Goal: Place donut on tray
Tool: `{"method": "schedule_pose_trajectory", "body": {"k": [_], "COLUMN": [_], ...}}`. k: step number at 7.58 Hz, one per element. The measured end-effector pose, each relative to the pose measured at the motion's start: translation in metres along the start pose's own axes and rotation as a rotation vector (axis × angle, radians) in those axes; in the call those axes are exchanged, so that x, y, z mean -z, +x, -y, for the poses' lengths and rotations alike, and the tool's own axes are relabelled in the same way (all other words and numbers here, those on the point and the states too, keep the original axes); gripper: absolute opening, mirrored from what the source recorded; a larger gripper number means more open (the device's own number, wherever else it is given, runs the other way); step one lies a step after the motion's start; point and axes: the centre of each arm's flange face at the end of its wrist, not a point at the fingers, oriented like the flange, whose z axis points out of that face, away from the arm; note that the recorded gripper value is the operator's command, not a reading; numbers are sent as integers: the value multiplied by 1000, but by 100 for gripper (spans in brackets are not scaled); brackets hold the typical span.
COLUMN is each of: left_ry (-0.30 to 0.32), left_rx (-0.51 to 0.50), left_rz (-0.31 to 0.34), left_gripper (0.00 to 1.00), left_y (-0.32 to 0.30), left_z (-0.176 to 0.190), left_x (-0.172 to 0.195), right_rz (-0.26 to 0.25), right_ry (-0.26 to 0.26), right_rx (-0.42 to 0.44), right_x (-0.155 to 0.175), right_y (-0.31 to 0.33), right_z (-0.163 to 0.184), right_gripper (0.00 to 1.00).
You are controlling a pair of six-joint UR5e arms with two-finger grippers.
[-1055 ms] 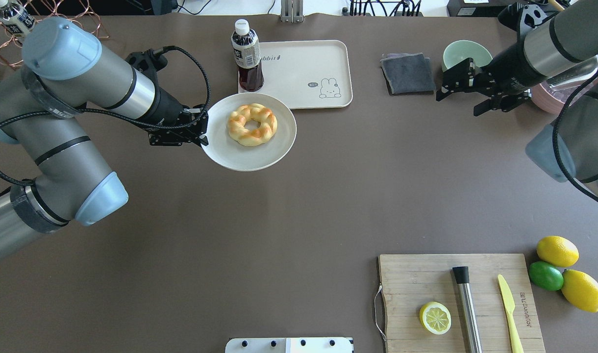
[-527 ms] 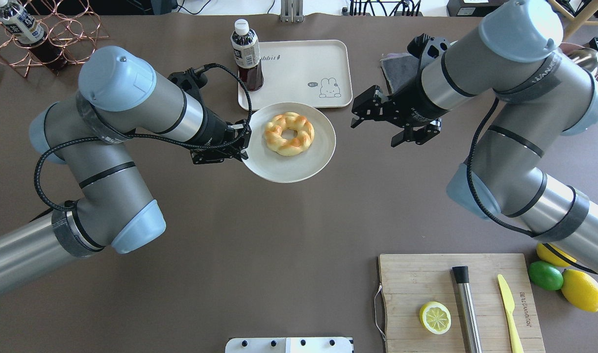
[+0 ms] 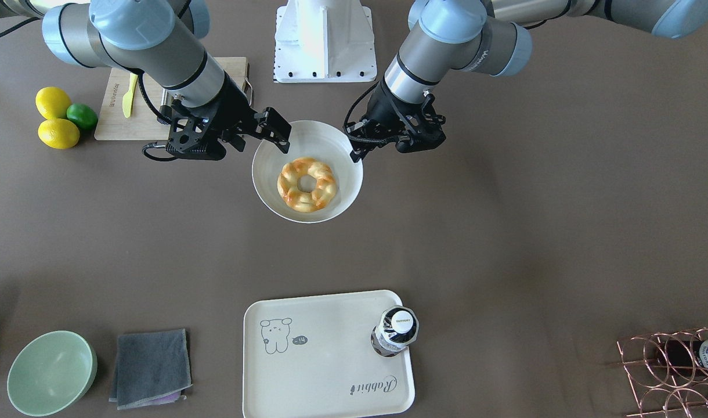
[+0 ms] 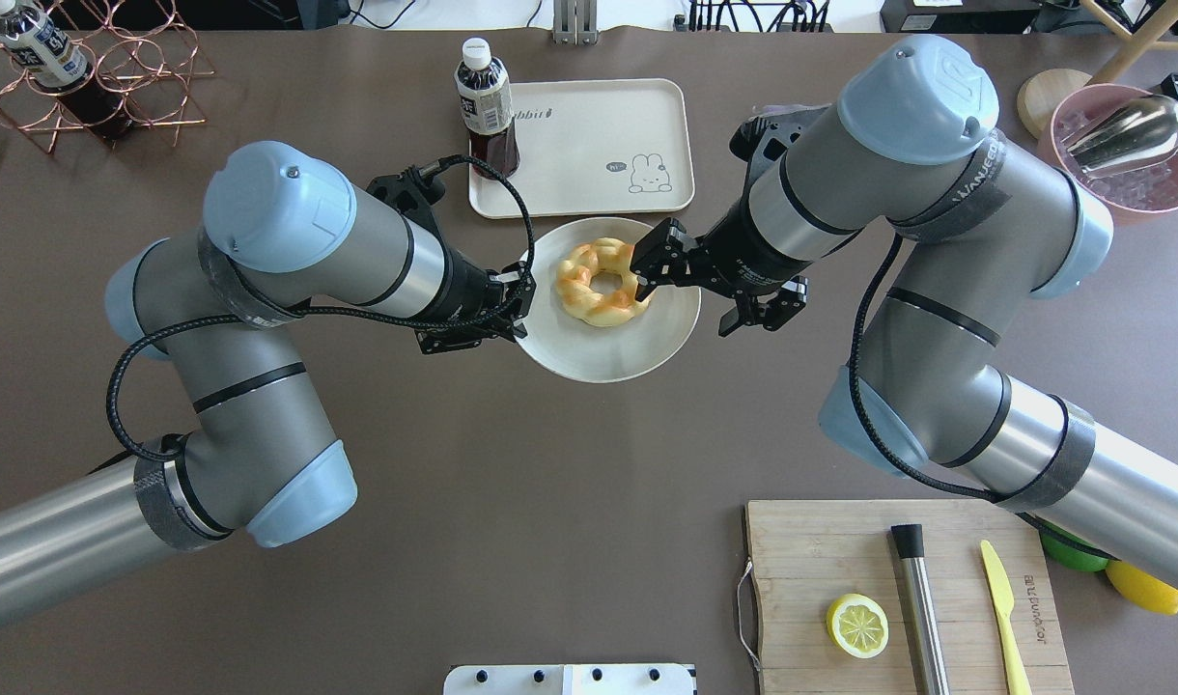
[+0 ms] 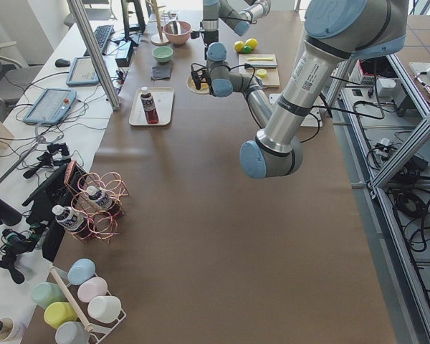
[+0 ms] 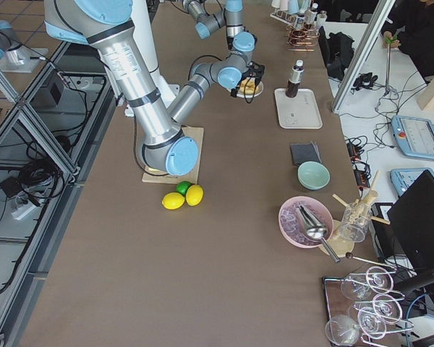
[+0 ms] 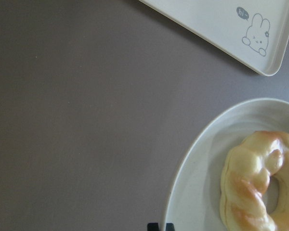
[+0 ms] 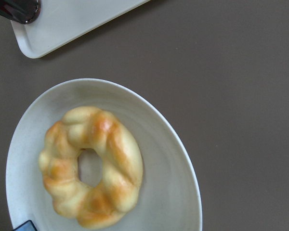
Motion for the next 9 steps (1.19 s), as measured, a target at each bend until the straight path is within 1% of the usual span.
{"method": "schedule_pose_trajectory", "body": {"k": [1,3,4,5,6,7,8,9], "left_ry": [2,5,4,3,3,4,5,6], "left_rx": [-2,-5,-7,-9,-10,-11,-13,-12], "left_rz": [-3,-7,-13,-17,-17,-15,-13,-10], "left_gripper": [0,0,0,0,0,0,0,0], "left_y": [0,-1,-1,0,-1,-2,-3,-5], "left_z": [-4,-6,-8,-8,-9,-8,-8,-7], "left_x": [0,2,5,7,7,6,6,5], "right_rz": [-6,-13,-15,-17,-17,-17,-16,-16], "right_ry": [-1,-1,-1,0,1,3,4,6], "right_rx": [-4,-10,-11,-13,-13,-11,-9,-9], "right_x": [-3,-6,-7,-6,-6,-6,-6,-6], "right_y": [1,3,4,5,6,7,6,7], "right_z": [1,4,5,6,7,7,7,7], "right_gripper": [45,29,17,11,12,15,30,63]}}
